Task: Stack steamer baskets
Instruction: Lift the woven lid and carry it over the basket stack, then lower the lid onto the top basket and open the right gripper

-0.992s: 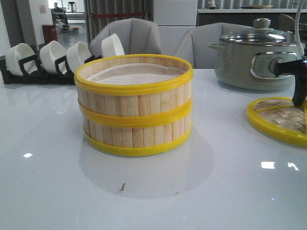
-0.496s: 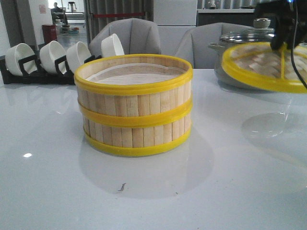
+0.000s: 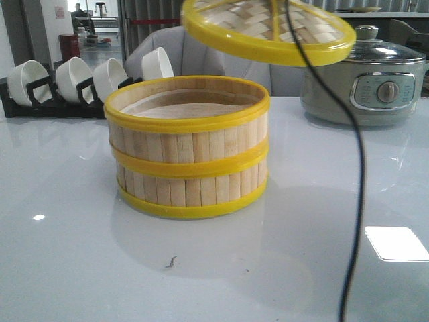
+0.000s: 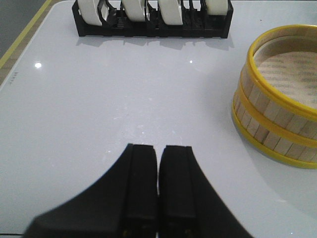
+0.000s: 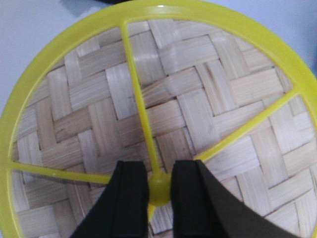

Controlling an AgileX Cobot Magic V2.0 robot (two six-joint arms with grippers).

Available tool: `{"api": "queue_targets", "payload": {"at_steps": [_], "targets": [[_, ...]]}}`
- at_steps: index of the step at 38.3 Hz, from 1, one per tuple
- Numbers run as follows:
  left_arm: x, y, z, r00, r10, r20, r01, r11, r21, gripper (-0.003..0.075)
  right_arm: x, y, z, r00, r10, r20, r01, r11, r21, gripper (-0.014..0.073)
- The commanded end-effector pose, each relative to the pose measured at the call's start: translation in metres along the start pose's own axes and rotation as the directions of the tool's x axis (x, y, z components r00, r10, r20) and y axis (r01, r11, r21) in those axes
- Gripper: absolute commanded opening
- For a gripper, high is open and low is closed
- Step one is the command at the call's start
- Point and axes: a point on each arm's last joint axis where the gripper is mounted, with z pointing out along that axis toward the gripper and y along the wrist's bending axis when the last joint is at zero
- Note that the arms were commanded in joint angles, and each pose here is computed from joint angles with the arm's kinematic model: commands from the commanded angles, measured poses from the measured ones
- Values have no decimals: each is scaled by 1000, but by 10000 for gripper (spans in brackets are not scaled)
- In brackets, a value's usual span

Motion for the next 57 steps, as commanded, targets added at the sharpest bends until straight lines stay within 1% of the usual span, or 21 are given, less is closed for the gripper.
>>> {"api": "queue_targets", "payload": {"at_steps": [1,5,7,14,18,27,37,46,57], "targets": [[-14,-1,-4,995,-8,100,7,1000,12,87,-12,27,-19,992,-46,114,52,997,-54,54],[-14,-1,-4,995,-8,100,7,1000,12,87,-8,46,-5,992,-74,99,82,993,-84,54],[-14,-1,-4,995,-8,100,7,1000,12,87,-7,50,2,992,-80,99,89,992,-91,54],[-14,-1,-4,995,-8,100,7,1000,12,87,-4,53,23,994,-83,74,90,992,-91,54],[-14,-1,-4,995,-8,100,7,1000,12,87,-4,53,29,994,-84,76,90,992,-92,54],[-14,-1,-4,995,-8,100,7,1000,12,87,-7,57,30,989,-82,124,95,990,-101,54],[-14,-1,-4,995,-8,100,7,1000,12,87,-6,58,35,989,-84,119,96,990,-101,54],[-14,-1,-4,995,-8,100,7,1000,12,87,-8,59,34,987,-83,138,98,990,-105,54],[-14,-1,-4,995,-8,100,7,1000,12,87,-5,69,34,986,-96,136,113,986,-120,54]]}}
